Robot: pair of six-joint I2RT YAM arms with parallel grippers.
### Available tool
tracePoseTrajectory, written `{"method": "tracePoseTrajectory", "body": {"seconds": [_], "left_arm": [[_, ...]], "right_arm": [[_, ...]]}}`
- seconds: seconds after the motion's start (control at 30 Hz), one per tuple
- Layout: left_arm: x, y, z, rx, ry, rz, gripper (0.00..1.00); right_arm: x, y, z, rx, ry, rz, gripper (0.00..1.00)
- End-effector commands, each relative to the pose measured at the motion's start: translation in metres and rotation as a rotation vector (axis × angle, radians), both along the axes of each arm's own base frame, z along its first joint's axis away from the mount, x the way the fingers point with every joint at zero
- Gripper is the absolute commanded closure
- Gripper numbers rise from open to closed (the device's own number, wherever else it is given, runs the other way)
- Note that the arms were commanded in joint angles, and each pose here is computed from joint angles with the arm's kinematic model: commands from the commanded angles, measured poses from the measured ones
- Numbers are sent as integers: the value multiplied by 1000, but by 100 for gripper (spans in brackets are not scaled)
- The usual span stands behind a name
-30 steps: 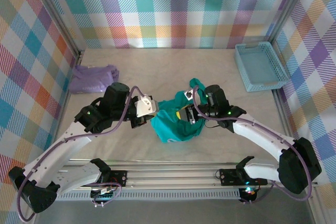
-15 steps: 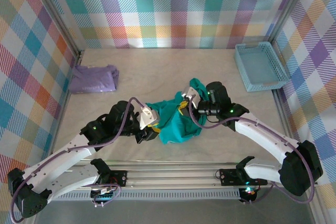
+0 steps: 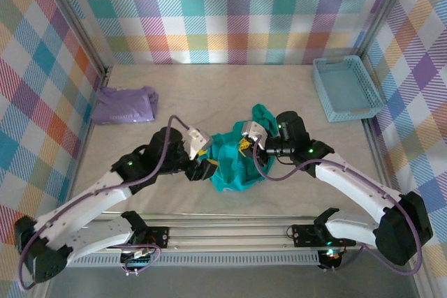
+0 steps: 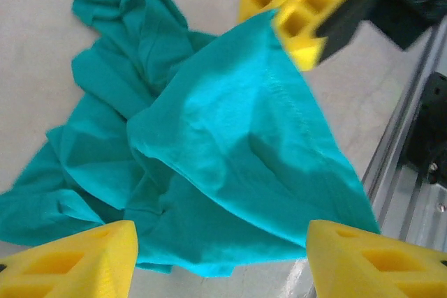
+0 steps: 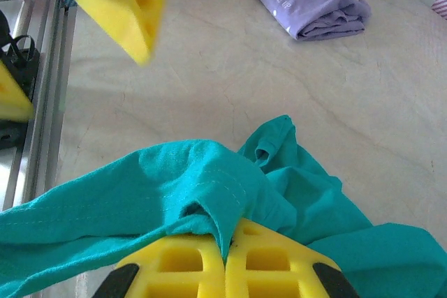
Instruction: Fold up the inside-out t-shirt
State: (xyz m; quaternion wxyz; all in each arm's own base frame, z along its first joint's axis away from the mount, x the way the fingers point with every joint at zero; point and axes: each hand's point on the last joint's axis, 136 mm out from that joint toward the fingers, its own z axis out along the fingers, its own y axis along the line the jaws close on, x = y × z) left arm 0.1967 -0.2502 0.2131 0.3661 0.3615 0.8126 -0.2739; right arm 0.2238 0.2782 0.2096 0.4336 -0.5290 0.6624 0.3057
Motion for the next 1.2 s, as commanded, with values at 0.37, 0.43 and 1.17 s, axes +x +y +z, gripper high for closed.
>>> {"method": "tracePoseTrajectory", "body": {"seconds": [0.37,0.43,1.17], "left_arm": [[9,-57,16,-296,177,-32,73],[6,-58,11,-279,197,-46,77],[26,-47,-15,-138,169,54,62]], "right_arm": [[0,-11,8,34,-67,-86,100],[0,-13,12,51,-88,-98,100],[-8,-20,12,84,-95,-121,100]]}}
